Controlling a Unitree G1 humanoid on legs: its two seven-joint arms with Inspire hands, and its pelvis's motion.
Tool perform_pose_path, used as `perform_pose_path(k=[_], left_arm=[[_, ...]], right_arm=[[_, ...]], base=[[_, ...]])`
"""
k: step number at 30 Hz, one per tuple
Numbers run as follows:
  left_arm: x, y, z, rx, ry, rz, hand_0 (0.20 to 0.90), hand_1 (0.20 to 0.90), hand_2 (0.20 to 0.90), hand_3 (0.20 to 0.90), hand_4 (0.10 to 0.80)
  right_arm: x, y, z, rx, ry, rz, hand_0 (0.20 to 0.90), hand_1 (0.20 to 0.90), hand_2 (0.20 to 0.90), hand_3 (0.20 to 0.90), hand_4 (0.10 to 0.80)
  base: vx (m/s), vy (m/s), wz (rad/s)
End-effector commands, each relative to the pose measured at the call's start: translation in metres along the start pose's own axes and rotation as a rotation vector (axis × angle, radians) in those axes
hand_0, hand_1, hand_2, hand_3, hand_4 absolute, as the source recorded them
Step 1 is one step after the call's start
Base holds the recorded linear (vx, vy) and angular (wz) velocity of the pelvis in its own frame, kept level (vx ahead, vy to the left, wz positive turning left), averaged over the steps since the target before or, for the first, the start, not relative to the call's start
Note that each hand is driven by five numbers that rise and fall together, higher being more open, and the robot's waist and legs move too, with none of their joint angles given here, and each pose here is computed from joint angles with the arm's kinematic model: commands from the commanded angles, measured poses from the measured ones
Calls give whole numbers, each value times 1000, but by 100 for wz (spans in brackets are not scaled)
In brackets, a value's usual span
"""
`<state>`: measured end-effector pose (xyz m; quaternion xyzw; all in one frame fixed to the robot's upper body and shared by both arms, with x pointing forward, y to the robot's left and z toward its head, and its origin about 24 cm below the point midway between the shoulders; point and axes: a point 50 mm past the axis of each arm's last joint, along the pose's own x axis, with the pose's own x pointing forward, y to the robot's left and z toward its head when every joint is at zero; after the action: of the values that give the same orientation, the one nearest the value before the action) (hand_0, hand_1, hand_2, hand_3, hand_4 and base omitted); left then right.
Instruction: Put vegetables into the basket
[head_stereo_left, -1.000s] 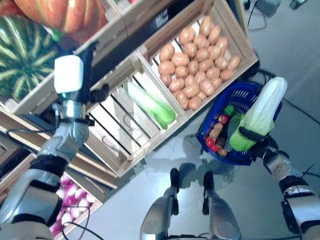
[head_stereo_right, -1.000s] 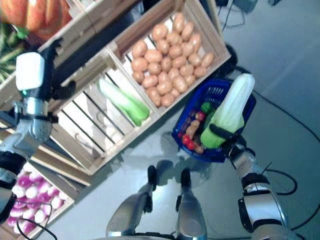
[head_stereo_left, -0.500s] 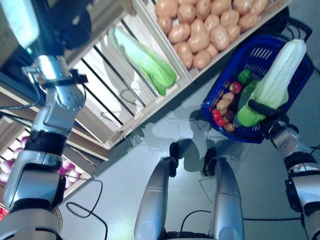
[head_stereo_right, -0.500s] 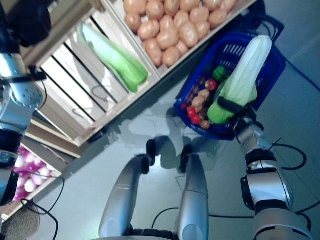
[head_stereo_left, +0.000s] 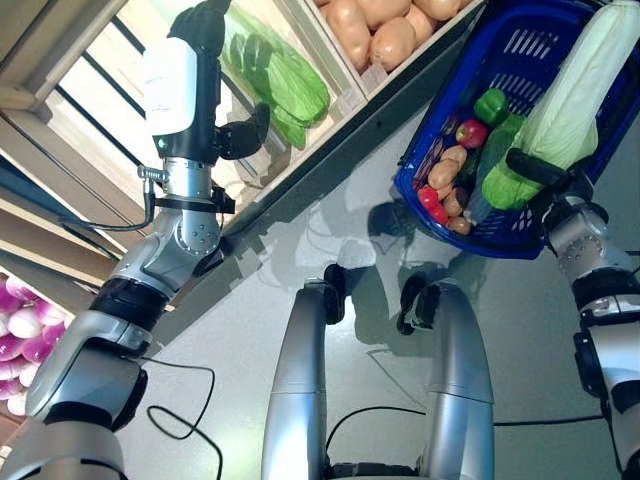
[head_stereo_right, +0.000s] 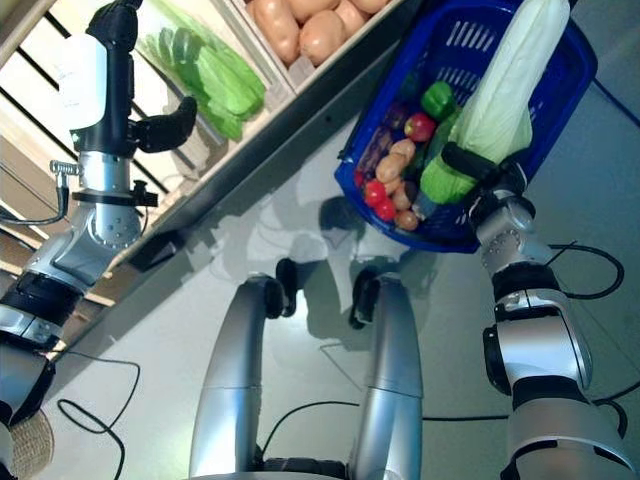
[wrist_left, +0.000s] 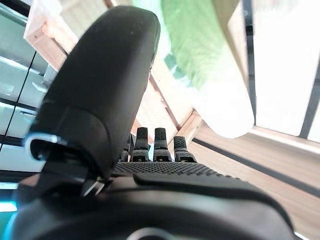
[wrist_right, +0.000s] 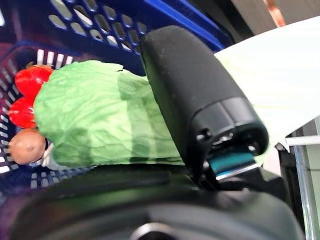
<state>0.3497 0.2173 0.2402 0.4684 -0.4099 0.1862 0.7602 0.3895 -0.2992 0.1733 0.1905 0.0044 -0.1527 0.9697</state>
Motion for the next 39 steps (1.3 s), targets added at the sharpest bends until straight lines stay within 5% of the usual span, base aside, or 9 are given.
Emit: perform_pose_path(k=[1, 19, 39], left_arm=[[45, 61, 5, 158, -89, 228, 900, 900, 900, 900, 800], [59, 117, -56, 705, 160, 170, 900, 900, 900, 900, 800], [78, 145, -62, 1071, 95, -45, 900, 900, 900, 900, 800]], right_arm=[[-3, 3, 48, -75, -166, 70, 900, 900, 900, 900, 800], [-13, 3, 37, -258, -155, 258, 900, 900, 900, 900, 800], [-30, -17, 34, -247, -144, 406, 900, 900, 900, 900, 800]], base=[[0, 0, 0], [34, 44, -3], [17, 82, -10]])
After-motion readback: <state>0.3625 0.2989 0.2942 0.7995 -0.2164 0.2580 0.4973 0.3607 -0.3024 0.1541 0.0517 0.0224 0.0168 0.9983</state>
